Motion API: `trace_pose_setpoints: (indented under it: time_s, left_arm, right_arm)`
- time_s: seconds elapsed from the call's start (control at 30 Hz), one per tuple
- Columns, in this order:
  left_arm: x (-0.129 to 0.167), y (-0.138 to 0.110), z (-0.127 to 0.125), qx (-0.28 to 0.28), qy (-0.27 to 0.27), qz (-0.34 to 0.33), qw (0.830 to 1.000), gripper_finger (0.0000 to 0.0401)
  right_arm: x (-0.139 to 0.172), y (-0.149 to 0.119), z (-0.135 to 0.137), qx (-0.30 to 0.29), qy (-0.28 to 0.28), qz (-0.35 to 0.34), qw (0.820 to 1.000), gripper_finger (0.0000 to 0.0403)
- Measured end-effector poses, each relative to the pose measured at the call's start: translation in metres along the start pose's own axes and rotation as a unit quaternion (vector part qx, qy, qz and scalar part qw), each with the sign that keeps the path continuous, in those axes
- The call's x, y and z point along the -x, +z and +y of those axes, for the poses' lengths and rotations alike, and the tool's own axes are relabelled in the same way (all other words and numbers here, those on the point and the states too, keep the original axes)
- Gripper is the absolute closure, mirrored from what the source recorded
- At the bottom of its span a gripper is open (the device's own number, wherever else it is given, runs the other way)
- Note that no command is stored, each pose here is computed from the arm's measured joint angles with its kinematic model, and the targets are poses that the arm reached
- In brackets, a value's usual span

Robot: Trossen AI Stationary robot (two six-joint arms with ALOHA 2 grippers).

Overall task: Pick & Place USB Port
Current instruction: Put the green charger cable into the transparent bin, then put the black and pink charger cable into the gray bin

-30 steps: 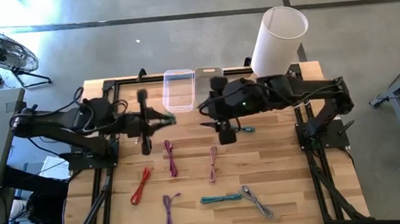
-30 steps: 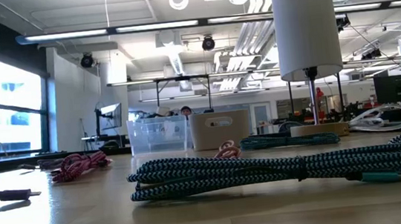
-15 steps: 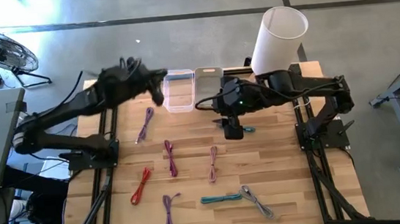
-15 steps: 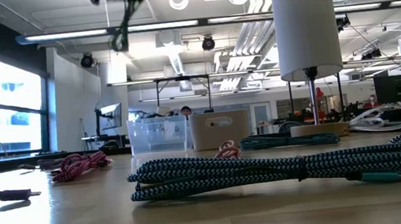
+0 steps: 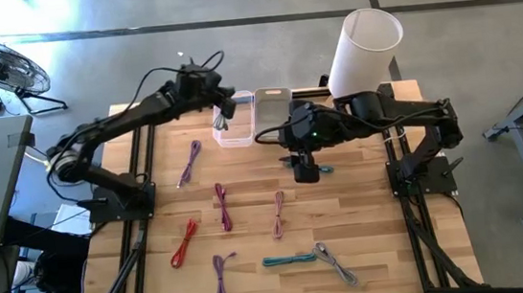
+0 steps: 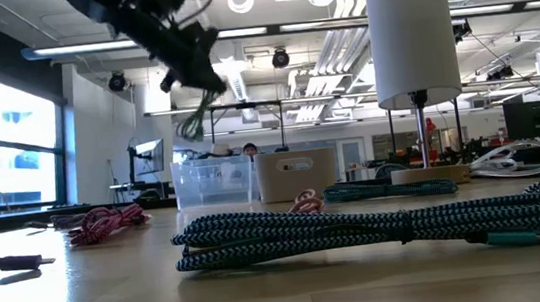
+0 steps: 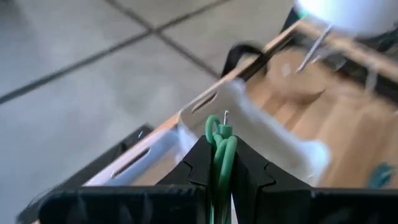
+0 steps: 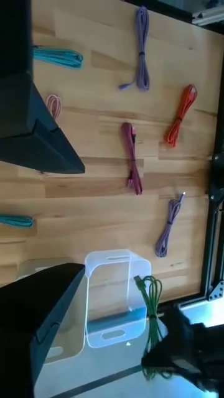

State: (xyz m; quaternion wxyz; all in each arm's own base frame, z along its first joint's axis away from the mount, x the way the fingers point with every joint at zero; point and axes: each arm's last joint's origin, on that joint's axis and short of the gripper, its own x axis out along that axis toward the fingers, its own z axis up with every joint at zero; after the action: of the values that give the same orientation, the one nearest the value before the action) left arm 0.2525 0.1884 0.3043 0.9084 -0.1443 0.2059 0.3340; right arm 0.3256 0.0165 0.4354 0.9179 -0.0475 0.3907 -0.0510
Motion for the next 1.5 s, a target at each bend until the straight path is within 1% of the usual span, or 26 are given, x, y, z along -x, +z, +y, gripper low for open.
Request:
trace_pose_setpoints:
  time_s: [0.2,0.37,0.5,0.57,0.7,0.8,0.87,0.97,1.03,1.1,1.17,1.27,1.33,1.4,1.5]
  left_arm:
    - [-0.025,-0.012,0.003,-0.009,0.016,0.027,0.999,0.0374]
    - [-0.038,-0.022,0.004,-0.017,0.018,0.056,0.998,0.0374]
    - [-0.045,-0.026,0.004,-0.037,0.011,0.068,0.997,0.0374]
    - [-0.047,-0.028,0.005,-0.037,0.011,0.071,0.997,0.0356]
    - [-0.047,-0.027,0.009,-0.032,0.001,0.073,0.997,0.0284]
    - [-0.047,-0.027,0.013,-0.029,0.002,0.076,0.997,0.0245]
    - [-0.047,-0.027,0.015,-0.028,-0.001,0.073,0.997,0.0231]
    - [-0.043,-0.022,0.018,-0.03,-0.024,0.061,0.997,0.0223]
    - [-0.038,-0.014,0.02,-0.028,-0.045,0.035,0.998,0.0222]
    - [-0.031,-0.003,0.021,-0.031,-0.081,-0.006,0.996,0.0221]
    - [-0.023,0.011,0.019,-0.042,-0.13,-0.066,0.989,0.0221]
    - [-0.006,0.03,0.014,-0.07,-0.211,-0.148,0.964,0.022]
    - [0.007,0.041,0.008,-0.096,-0.267,-0.192,0.94,0.022]
    - [0.02,0.048,0.004,-0.124,-0.321,-0.225,0.912,0.022]
    - [0.043,0.055,-0.001,-0.159,-0.392,-0.244,0.873,0.0221]
  right_arm:
    - [0.0,-0.002,0.0,0.0,0.002,0.009,1.0,0.0163]
    - [0.0,-0.002,0.001,0.0,0.013,0.011,1.0,0.0163]
    - [0.0,-0.002,0.001,0.002,0.017,0.012,1.0,0.0163]
    - [0.0,-0.003,0.001,0.004,0.017,0.014,1.0,0.0163]
    - [0.0,-0.003,0.001,0.005,0.017,0.015,1.0,0.0163]
    - [0.0,-0.004,0.001,0.007,0.019,0.019,1.0,0.0163]
    - [0.0,-0.005,0.001,0.008,0.021,0.024,0.999,0.0165]
    - [0.001,-0.01,0.001,0.023,0.017,0.049,0.998,0.0169]
    - [0.003,-0.017,0.0,0.037,0.016,0.085,0.996,0.0172]
    - [0.007,-0.024,-0.001,0.044,0.014,0.114,0.992,0.0175]
    - [0.011,-0.03,-0.002,0.046,0.005,0.144,0.989,0.0179]
    - [0.015,-0.038,-0.004,0.039,-0.013,0.187,0.982,0.0183]
    - [0.015,-0.04,-0.004,0.03,-0.02,0.195,0.98,0.0186]
    - [0.019,-0.041,-0.004,0.024,-0.012,0.193,0.981,0.0187]
    - [0.021,-0.042,-0.004,0.015,-0.012,0.19,0.982,0.0186]
